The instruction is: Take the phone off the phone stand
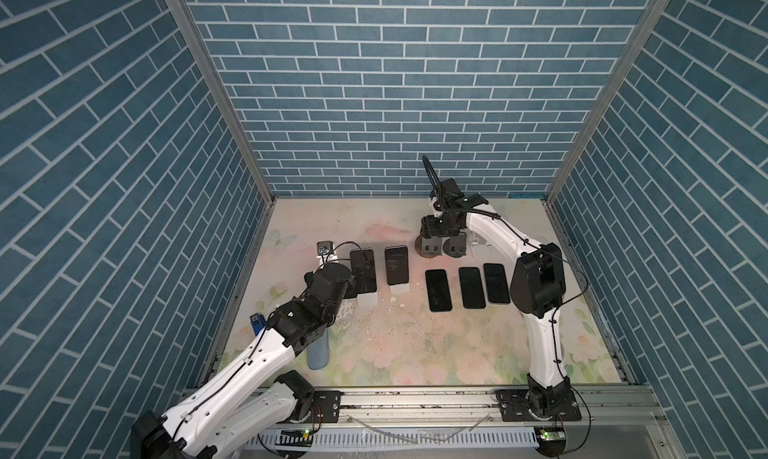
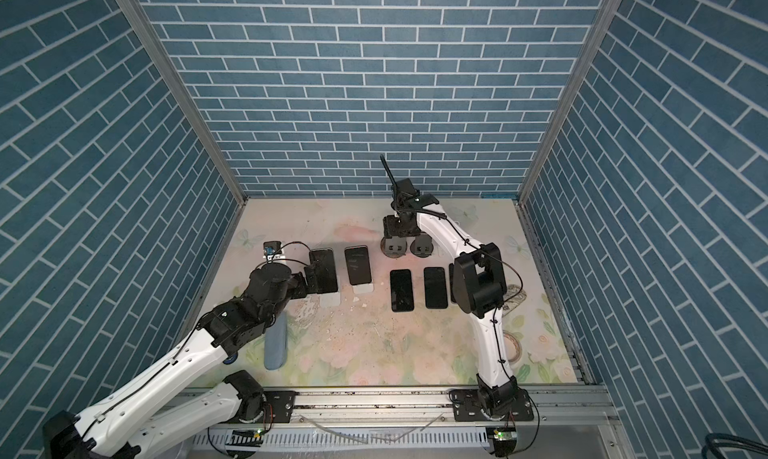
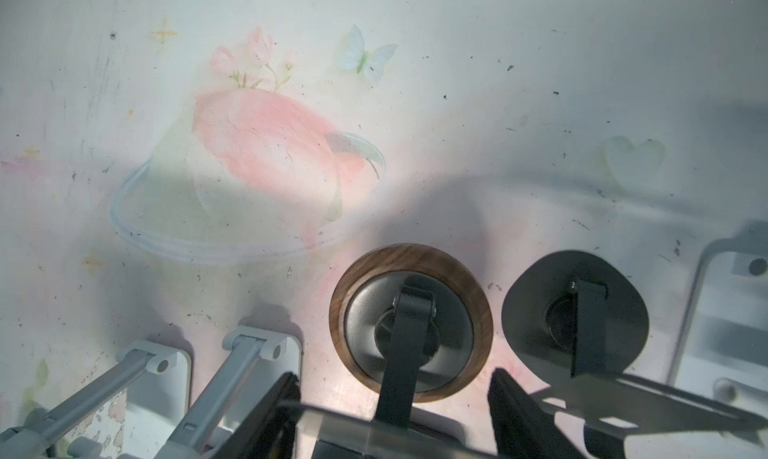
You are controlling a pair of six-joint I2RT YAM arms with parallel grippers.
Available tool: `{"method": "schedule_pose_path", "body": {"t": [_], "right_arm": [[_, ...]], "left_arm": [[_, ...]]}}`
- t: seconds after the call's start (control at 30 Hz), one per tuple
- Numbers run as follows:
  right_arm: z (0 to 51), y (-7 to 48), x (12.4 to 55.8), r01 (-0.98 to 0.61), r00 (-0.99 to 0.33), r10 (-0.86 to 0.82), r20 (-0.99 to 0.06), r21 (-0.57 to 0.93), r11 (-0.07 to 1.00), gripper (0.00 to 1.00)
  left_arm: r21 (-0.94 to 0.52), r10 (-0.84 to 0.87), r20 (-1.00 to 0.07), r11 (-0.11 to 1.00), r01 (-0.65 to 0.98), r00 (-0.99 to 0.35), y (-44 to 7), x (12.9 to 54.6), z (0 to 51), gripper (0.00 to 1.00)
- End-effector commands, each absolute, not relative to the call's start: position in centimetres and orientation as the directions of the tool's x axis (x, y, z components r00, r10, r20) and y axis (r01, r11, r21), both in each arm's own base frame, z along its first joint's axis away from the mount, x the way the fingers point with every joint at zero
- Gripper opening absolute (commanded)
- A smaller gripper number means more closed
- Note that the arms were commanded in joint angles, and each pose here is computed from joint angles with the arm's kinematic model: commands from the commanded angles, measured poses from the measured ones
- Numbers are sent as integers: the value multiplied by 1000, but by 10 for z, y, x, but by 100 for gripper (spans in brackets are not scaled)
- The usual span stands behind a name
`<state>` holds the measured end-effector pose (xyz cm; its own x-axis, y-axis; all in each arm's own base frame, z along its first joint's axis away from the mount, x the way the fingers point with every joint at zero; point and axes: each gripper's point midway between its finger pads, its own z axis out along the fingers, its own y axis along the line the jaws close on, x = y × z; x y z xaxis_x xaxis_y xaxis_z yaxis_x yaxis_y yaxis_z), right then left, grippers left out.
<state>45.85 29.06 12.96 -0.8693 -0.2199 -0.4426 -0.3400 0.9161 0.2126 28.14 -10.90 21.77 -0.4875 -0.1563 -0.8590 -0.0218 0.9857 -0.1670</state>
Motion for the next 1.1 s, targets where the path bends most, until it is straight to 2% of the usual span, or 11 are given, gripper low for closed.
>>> {"method": "schedule_pose_path", "body": {"t": [0.0, 0.43, 0.6, 0.8, 0.93, 1.07], "right_arm": [[129, 295, 463, -386, -859, -267, -437, 209, 899, 63], [96, 299, 464, -364, -896, -272, -352, 228, 903, 66], [91, 300, 465, -357, -898, -267, -349, 225, 907, 69], [97, 300, 471, -355, -894, -260, -366, 223, 908, 74], [101, 301, 472, -361, -888, -260, -380, 224, 905, 82], [109, 302, 475, -368, -878, -258, -403, 225, 902, 87]], "left_arm": [[-151, -136, -876, 988, -4, -463, -111, 287, 228, 100], [-124, -110, -877, 992, -2, -467, -115, 294, 224, 100], [-119, -104, -875, 993, 0, -472, -116, 295, 222, 100], [-116, -97, -867, 993, 9, -488, -119, 295, 220, 100], [-116, -94, -860, 993, 13, -502, -121, 296, 219, 100], [-124, -97, -857, 992, 19, -506, -122, 295, 218, 100]]}}
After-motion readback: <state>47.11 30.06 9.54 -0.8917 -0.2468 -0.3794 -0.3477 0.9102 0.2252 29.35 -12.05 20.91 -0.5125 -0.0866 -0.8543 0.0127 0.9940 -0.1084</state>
